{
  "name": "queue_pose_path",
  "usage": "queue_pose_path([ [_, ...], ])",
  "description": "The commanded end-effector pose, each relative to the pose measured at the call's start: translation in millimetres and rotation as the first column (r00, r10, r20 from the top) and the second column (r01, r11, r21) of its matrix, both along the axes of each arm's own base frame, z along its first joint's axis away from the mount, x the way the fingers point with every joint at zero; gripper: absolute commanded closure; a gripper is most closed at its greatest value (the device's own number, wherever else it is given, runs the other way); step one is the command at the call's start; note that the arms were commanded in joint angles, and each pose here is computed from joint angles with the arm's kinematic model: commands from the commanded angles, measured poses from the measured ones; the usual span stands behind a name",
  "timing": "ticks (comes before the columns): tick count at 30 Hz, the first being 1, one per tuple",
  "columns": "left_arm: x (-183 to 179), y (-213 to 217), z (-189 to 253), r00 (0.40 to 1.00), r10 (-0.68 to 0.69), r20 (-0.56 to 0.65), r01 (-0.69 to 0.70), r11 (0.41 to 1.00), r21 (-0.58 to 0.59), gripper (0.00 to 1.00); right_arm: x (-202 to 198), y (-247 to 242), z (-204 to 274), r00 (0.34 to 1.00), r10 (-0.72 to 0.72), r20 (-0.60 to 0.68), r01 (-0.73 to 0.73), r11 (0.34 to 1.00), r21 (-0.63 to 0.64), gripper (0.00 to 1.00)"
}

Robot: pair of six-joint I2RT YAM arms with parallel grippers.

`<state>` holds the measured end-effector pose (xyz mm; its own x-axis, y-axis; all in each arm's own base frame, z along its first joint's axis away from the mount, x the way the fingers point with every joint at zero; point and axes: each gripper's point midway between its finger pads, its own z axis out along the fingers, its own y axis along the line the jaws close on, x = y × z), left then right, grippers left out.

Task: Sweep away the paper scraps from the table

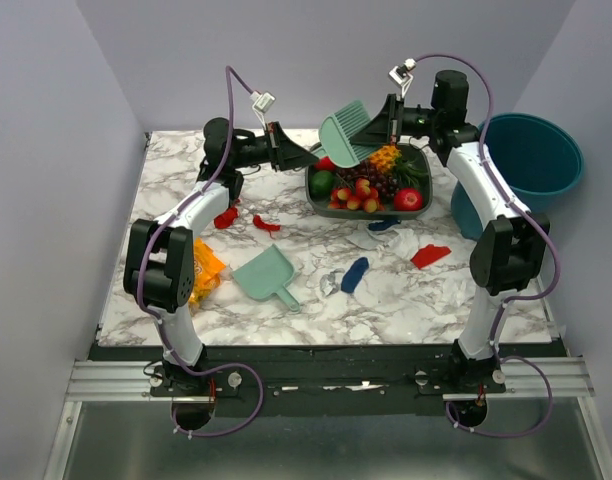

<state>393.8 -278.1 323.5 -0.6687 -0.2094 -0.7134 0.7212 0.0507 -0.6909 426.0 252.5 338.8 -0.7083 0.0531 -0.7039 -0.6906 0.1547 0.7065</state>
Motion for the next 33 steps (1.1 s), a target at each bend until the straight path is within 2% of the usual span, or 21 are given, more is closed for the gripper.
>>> queue_pose_path([
  [1, -2.4, 5.0, 6.9, 0.995, -0.023, 0.095, 0.020, 0.999, 0.035, 1.00, 7.6, -1.3, -10.3, 0.998, -0.017, 0.066, 0.018, 1.000, -0.024, 0.58],
  [3, -5.2, 14.2, -0.3, 0.997, -0.013, 0.078, 0.008, 0.998, 0.063, 1.00, 14.3, -8.0, -4.1, 0.991, -0.059, 0.119, 0.064, 0.997, -0.042, 0.48],
  [4, 2.4, 27.9, -5.3, 0.993, 0.026, 0.115, -0.036, 0.996, 0.087, 1.00, 17.8, -14.2, -1.1, 0.982, -0.072, 0.175, 0.085, 0.994, -0.068, 0.38],
  [6, 1.7, 46.3, -17.7, 0.994, 0.074, 0.076, -0.084, 0.986, 0.143, 1.00, 23.7, -21.8, 0.9, 0.967, -0.119, 0.227, 0.146, 0.984, -0.106, 0.34],
  [7, 11.8, 63.9, -22.2, 0.986, 0.148, 0.079, -0.160, 0.972, 0.175, 1.00, 23.7, -26.1, -2.0, 0.952, -0.112, 0.286, 0.158, 0.977, -0.142, 0.27],
  [9, 9.0, 88.3, -34.1, 0.972, 0.197, 0.129, -0.227, 0.930, 0.288, 1.00, 26.2, -31.3, -9.9, 0.927, -0.119, 0.356, 0.205, 0.955, -0.214, 0.22],
  [10, 9.2, 97.7, -37.8, 0.963, 0.216, 0.161, -0.259, 0.908, 0.330, 1.00, 17.3, -28.8, -15.9, 0.902, -0.062, 0.427, 0.193, 0.943, -0.271, 0.21],
  [12, 7.6, 126.9, -44.3, 0.934, 0.271, 0.232, -0.351, 0.817, 0.457, 1.00, 13.1, -29.1, -35.3, 0.883, -0.044, 0.468, 0.234, 0.904, -0.357, 0.21],
  [13, 6.7, 136.2, -44.9, 0.923, 0.292, 0.249, -0.380, 0.783, 0.492, 1.00, -1.8, -17.5, -30.6, 0.844, 0.015, 0.536, 0.224, 0.898, -0.379, 0.21],
  [14, 3.8, 152.9, -46.2, 0.903, 0.339, 0.265, -0.430, 0.717, 0.549, 1.00, -12.9, -14.0, -56.3, 0.861, 0.043, 0.506, 0.204, 0.883, -0.422, 0.22],
  [17, -3.6, 176.4, -44.7, 0.862, 0.380, 0.336, -0.506, 0.596, 0.623, 1.00, -53.4, 12.4, -74.6, 0.828, 0.160, 0.537, 0.150, 0.860, -0.488, 0.25],
  [18, -0.6, 191.0, -48.9, 0.832, 0.423, 0.358, -0.547, 0.518, 0.658, 1.00, -68.4, 14.3, -100.5, 0.844, 0.194, 0.500, 0.129, 0.832, -0.540, 0.25],
  [20, -3.2, 214.7, -47.9, 0.791, 0.488, 0.370, -0.587, 0.433, 0.684, 1.00, -105.3, 36.6, -113.3, 0.835, 0.276, 0.476, 0.061, 0.814, -0.578, 0.25],
  [21, -0.9, 231.5, -50.7, 0.751, 0.535, 0.386, -0.614, 0.352, 0.706, 1.00, -115.7, 36.1, -133.0, 0.855, 0.282, 0.436, 0.058, 0.783, -0.620, 0.25],
  [22, -1.8, 237.5, -50.5, 0.729, 0.576, 0.371, -0.622, 0.328, 0.711, 1.00, -129.7, 48.4, -136.9, 0.854, 0.300, 0.424, 0.038, 0.778, -0.627, 0.25],
  [24, -4.5, 248.8, -49.0, 0.695, 0.620, 0.363, -0.634, 0.291, 0.716, 1.00, -145.3, 55.9, -147.7, 0.878, 0.288, 0.382, 0.033, 0.760, -0.649, 0.25],
  [25, -5.4, 257.5, -48.7, 0.666, 0.658, 0.352, -0.644, 0.269, 0.716, 1.00, -158.7, 63.1, -160.2, 0.878, 0.302, 0.371, 0.040, 0.725, -0.687, 0.25],
  [28, -13.7, 260.6, -50.0, 0.631, 0.700, 0.335, -0.663, 0.262, 0.701, 1.00, -190.8, 82.4, -174.6, 0.870, 0.336, 0.362, 0.047, 0.674, -0.737, 0.24],
  [30, -23.0, 260.8, -52.4, 0.619, 0.708, 0.340, -0.675, 0.258, 0.692, 1.00, -196.8, 92.0, -178.7, 0.867, 0.351, 0.355, 0.038, 0.663, -0.748, 0.24],
  [31, -25.8, 261.3, -51.4, 0.610, 0.714, 0.343, -0.682, 0.253, 0.686, 1.00, -198.0, 94.9, -191.7, 0.876, 0.358, 0.324, 0.028, 0.633, -0.773, 0.23],
  [33, -36.1, 261.2, -48.3, 0.599, 0.721, 0.349, -0.695, 0.252, 0.673, 1.00, -198.1, 104.5, -195.1, 0.897, 0.330, 0.294, 0.022, 0.631, -0.775, 0.18],
])
